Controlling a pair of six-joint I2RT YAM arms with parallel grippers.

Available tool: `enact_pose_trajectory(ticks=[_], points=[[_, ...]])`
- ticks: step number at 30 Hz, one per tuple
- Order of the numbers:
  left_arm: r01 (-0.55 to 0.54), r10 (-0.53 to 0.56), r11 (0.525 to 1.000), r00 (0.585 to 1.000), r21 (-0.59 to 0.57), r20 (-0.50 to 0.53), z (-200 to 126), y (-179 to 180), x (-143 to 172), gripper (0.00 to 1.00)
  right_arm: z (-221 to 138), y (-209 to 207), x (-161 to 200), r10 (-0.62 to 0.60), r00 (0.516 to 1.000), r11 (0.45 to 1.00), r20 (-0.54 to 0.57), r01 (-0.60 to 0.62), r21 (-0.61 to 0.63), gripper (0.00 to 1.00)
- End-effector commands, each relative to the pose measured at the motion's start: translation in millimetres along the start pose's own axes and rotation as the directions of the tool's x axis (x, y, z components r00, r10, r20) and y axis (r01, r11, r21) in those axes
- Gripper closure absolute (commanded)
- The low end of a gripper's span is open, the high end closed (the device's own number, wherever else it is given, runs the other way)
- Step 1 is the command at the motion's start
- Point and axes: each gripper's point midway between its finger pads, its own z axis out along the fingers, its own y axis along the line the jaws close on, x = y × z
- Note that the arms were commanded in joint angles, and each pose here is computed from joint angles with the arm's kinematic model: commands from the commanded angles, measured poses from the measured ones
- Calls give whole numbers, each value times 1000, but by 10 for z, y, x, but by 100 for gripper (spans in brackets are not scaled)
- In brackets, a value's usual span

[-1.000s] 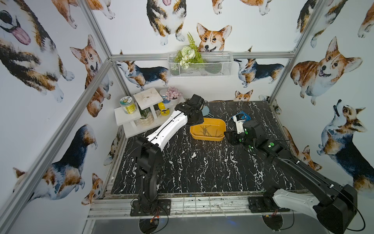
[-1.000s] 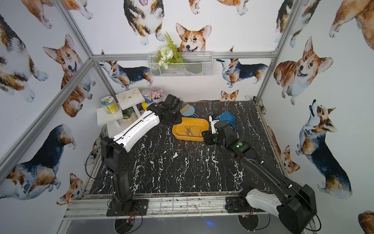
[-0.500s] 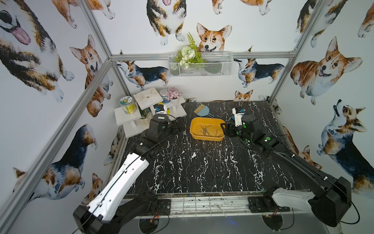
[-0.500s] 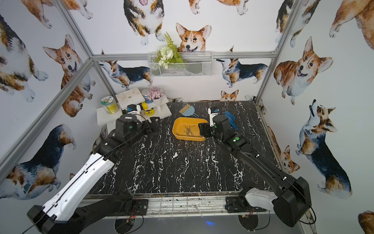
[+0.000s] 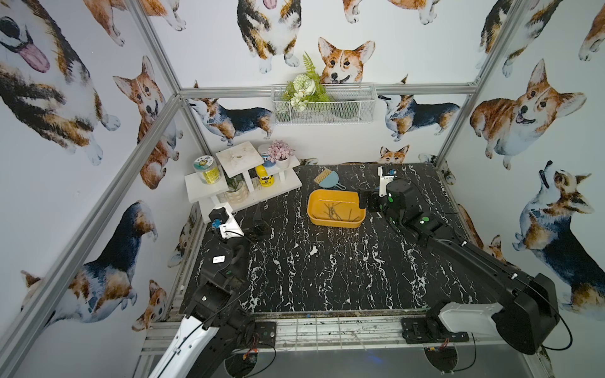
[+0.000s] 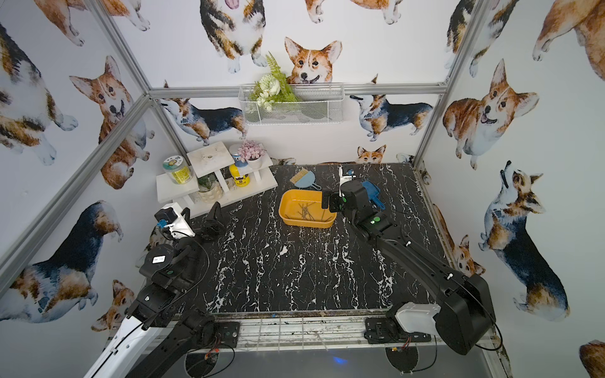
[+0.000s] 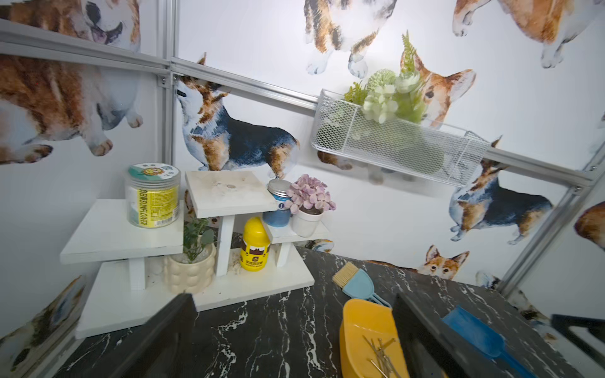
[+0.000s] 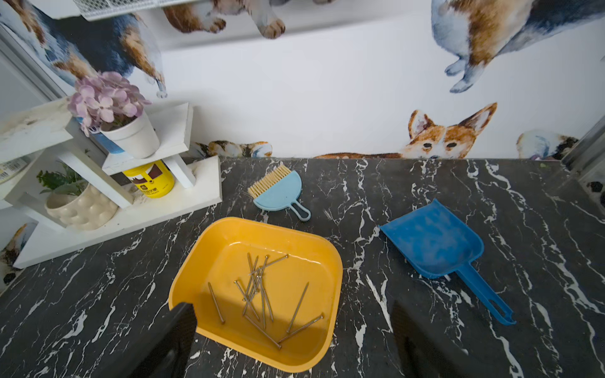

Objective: Put the nails on the desktop into the storage box
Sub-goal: Reset both arms

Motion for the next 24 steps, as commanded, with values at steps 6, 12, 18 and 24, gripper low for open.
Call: enact_pose_trajectory(ticks=[6,12,18,24], points=[[-166,136,968,977,-187,-164,56,442,815,0,-380,-209,-325,-45,929,999,367,35,33,0],[-196,127,947,956,-253,-265,187,740,1249,0,-231,-847,205,-78,964,982,254,30,188,0],[-215,109,931,934,-294,-339,353,1041,1494,0,-278,-1472,585,-103,974,944,201,32,327,0],[-201,88,933,931,-297,-354,459,1214,1769,0,-233,-1684,1028,-101,986,930,134,46,364,0]])
